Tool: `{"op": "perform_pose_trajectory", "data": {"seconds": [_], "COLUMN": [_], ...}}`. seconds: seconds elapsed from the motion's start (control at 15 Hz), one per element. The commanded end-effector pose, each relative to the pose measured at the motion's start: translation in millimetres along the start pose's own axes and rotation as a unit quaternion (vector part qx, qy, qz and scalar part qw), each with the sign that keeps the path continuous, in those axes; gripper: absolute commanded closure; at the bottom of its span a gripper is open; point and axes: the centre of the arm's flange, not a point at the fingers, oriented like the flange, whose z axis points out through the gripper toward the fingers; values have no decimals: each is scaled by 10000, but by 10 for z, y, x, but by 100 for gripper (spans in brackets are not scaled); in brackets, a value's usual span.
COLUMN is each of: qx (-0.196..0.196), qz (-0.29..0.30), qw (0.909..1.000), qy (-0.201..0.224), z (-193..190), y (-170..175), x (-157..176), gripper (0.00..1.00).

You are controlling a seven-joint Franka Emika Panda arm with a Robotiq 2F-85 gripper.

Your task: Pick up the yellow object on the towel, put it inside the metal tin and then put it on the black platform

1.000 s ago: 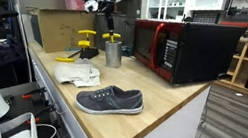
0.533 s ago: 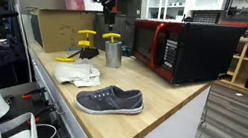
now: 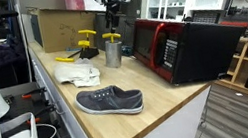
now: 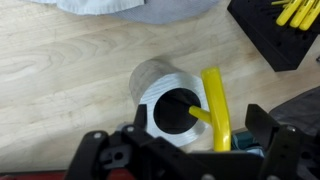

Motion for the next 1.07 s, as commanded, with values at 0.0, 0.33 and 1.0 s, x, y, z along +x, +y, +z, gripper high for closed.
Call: {"op": "perform_pose_trajectory", "data": {"seconds": [0.0,0.33,1.0], "qx": [-312,-744,-1215], "qz": [-242,-571,-782], "qw": [9990,9946,9848], "qy": [-186,-443,-964], "z": [-21,76,415], "y": [-293,-613,-747], "x": [293,444,512], "gripper": [0,0,0]}}
